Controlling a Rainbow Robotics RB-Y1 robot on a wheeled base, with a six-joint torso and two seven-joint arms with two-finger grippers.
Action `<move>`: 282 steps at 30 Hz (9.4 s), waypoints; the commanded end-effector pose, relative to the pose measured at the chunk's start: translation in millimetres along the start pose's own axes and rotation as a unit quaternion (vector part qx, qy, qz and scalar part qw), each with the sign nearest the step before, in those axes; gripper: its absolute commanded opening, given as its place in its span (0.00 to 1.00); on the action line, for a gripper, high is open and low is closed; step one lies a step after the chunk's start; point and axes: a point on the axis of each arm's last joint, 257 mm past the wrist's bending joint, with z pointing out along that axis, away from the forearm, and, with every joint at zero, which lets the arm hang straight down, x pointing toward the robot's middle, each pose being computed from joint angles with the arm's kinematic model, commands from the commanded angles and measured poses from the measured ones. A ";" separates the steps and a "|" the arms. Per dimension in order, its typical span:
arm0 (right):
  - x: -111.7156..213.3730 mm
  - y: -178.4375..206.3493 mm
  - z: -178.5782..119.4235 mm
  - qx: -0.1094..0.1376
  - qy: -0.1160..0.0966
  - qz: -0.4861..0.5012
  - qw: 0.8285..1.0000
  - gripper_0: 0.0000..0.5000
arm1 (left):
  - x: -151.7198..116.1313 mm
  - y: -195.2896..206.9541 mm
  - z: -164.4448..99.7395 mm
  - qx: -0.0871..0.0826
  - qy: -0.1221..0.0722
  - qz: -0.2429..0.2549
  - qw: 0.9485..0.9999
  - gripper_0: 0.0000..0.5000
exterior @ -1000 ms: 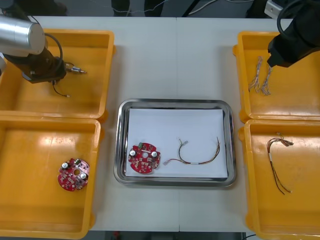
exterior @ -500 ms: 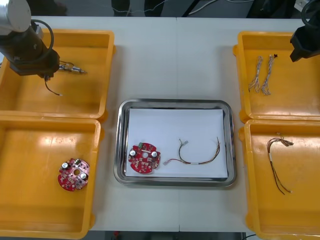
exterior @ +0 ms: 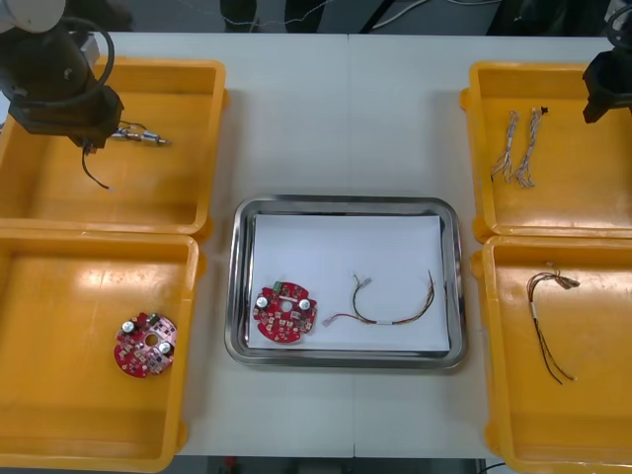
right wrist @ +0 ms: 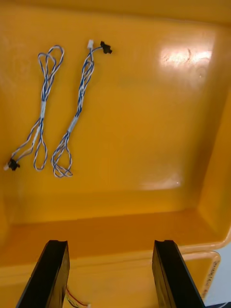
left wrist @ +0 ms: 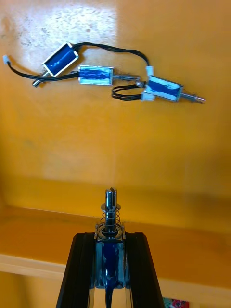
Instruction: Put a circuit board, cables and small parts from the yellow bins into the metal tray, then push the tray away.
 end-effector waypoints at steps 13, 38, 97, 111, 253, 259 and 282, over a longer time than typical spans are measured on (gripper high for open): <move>-55.8 6.4 -8.4 -0.076 -0.057 0.120 0.988 1.00 | 1.5 -69.0 -64.1 0.029 -0.048 -0.020 0.998 0.00; -64.4 40.1 50.6 -0.091 -0.054 0.240 0.965 1.00 | 74.6 -214.4 -15.2 0.069 -0.074 -0.004 0.995 0.00; -77.8 45.8 99.0 -0.103 -0.081 0.286 0.949 1.00 | 122.2 -275.2 71.4 0.060 -0.085 0.018 0.994 1.00; -62.4 52.7 114.8 -0.114 -0.060 0.299 0.945 1.00 | 105.5 -258.5 40.1 0.068 -0.085 -0.010 0.994 1.00; 152.9 200.5 -51.5 -0.077 -0.097 -0.569 0.813 0.00 | -103.2 45.4 78.4 0.008 -0.169 -0.355 0.919 1.00; 148.5 221.5 -43.5 -0.073 -0.107 -0.588 0.799 0.00 | -97.4 48.8 87.9 0.005 -0.168 -0.353 0.921 1.00; 130.8 283.8 0.7 -0.090 -0.137 -0.633 0.757 0.00 | -82.2 53.0 107.3 -0.015 -0.163 -0.329 0.930 1.00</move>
